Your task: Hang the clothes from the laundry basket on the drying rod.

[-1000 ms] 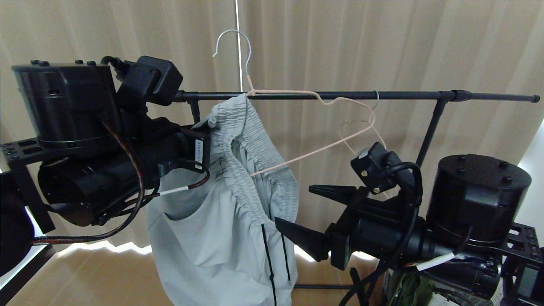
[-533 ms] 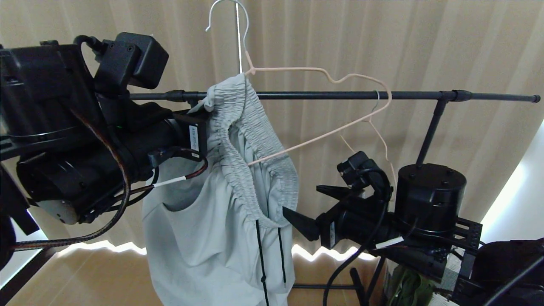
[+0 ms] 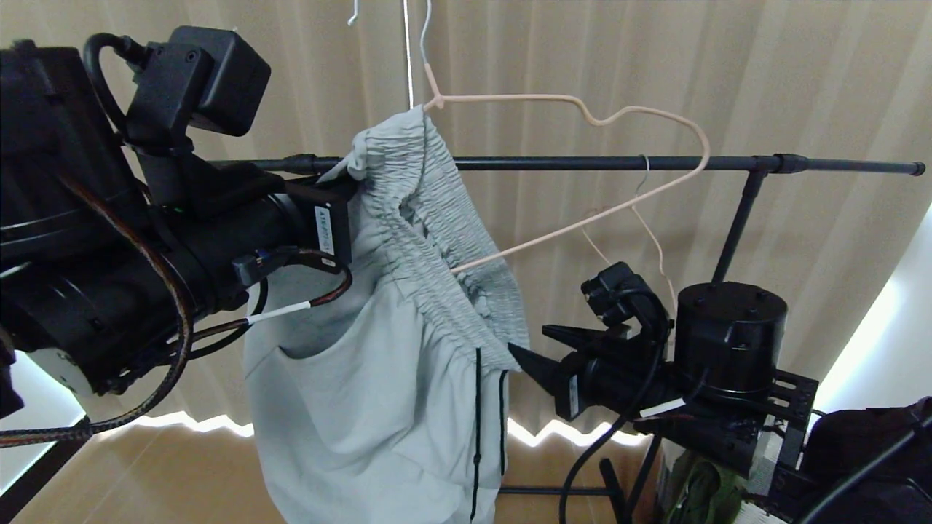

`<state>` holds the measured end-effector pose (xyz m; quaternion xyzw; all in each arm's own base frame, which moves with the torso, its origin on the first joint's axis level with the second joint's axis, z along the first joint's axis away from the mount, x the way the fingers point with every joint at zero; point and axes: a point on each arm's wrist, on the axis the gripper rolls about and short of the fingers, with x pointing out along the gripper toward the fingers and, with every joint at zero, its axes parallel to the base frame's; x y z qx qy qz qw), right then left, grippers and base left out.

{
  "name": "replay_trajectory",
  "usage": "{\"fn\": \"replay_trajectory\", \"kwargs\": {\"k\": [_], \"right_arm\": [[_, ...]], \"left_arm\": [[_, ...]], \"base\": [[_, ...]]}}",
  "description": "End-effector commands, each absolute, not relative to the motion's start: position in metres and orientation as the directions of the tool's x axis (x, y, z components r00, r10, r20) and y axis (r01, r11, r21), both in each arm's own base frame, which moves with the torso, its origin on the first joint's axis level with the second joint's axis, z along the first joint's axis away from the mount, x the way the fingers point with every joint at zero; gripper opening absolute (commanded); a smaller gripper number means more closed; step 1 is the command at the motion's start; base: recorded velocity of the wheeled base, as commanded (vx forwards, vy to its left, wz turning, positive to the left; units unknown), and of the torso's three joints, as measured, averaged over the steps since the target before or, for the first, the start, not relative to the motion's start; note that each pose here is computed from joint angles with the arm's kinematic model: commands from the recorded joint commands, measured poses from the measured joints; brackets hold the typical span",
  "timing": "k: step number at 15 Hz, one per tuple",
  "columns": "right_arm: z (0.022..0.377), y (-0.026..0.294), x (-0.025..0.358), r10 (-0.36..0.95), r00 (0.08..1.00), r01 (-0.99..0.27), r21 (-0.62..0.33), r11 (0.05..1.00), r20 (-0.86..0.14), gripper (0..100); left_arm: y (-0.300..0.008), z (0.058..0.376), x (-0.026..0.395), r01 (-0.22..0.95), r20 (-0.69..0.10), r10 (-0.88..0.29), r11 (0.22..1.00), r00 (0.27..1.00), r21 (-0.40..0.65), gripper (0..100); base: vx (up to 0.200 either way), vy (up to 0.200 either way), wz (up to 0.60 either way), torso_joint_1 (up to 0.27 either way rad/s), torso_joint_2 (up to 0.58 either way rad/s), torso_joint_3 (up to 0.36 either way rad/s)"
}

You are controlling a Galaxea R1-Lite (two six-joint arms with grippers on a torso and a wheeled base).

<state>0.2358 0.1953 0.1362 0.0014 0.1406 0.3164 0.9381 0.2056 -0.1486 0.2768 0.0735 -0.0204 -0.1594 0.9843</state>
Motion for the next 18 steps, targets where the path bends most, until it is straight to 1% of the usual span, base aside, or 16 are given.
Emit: {"fn": "replay_trajectory", "kwargs": {"k": [1,3,6,9,14,17,18], "right_arm": [[0.145,0.187,0.235,0.582,0.776,-0.579,0.090,0.810,-0.241,0],[0.154,0.172,0.235,0.550,0.803,-0.545,0.091,0.834,-0.228,0],[0.170,0.139,0.243,0.460,0.865,-0.451,0.091,0.888,-0.198,0],[0.180,0.114,0.255,0.376,0.912,-0.365,0.093,0.926,-0.162,0],[0.189,0.104,0.263,0.335,0.934,-0.325,0.095,0.941,-0.125,0],[0.191,0.104,0.263,0.336,0.935,-0.326,0.095,0.941,-0.116,0],[0.193,0.103,0.261,0.338,0.935,-0.328,0.096,0.940,-0.107,0]], "left_arm": [[-0.147,0.277,0.205,0.306,0.017,-0.312,0.939,0.950,0.159,0],[-0.143,0.272,0.207,0.287,0.004,-0.295,0.932,0.956,0.221,0],[-0.132,0.267,0.213,0.233,0.013,-0.250,0.917,0.968,0.324,0],[-0.129,0.257,0.214,0.209,0.014,-0.235,0.887,0.972,0.412,0],[-0.121,0.233,0.212,0.213,-0.059,-0.214,0.827,0.975,0.520,0],[-0.119,0.228,0.212,0.216,-0.078,-0.207,0.819,0.975,0.532,0],[-0.112,0.217,0.212,0.213,-0.113,-0.181,0.791,0.977,0.574,0]], "base": [[0.000,0.000,0.00,0.000,0.00,0.000],[0.000,0.000,0.00,0.000,0.00,0.000],[0.000,0.000,0.00,0.000,0.00,0.000],[0.000,0.000,0.00,0.000,0.00,0.000],[0.000,0.000,0.00,0.000,0.00,0.000],[0.000,0.000,0.00,0.000,0.00,0.000],[0.000,0.000,0.00,0.000,0.00,0.000]]}}
